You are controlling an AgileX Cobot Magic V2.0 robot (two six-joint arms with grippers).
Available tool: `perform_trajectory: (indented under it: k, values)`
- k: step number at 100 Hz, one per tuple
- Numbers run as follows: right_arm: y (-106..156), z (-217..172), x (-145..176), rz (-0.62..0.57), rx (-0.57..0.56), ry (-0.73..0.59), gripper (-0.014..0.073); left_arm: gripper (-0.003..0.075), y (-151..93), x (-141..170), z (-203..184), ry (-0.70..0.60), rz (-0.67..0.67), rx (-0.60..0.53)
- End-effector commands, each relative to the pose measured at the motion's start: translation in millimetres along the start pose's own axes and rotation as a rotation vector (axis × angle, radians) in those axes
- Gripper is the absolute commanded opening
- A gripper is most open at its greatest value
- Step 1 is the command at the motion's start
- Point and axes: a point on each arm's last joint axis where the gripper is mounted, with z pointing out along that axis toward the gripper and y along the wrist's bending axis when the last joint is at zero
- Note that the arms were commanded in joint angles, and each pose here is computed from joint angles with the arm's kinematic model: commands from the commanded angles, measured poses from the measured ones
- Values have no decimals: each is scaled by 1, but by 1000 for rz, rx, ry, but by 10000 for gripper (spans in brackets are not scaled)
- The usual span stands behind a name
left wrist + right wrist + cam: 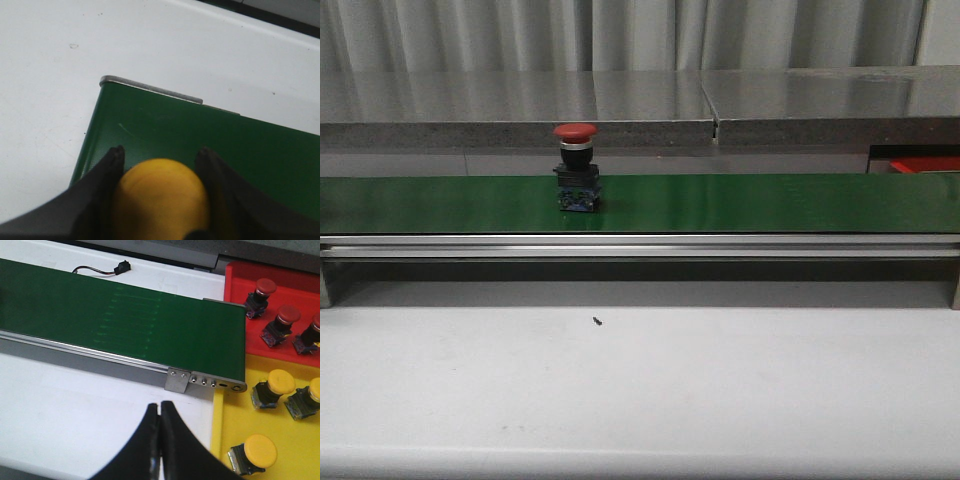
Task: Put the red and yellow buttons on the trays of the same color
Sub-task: 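Set the yellow button on the conveyor belt and release it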
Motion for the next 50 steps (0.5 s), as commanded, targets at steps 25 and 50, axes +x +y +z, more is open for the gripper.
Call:
perform_trajectory:
  k: [25, 50]
  values:
    - [-2, -5, -12, -8, 18, -87, -117, 434, -10, -18, -18, -101, 3, 14]
    - [-2, -5, -12, -8, 18, -87, -117, 652, -36, -25, -40, -157, 101, 56]
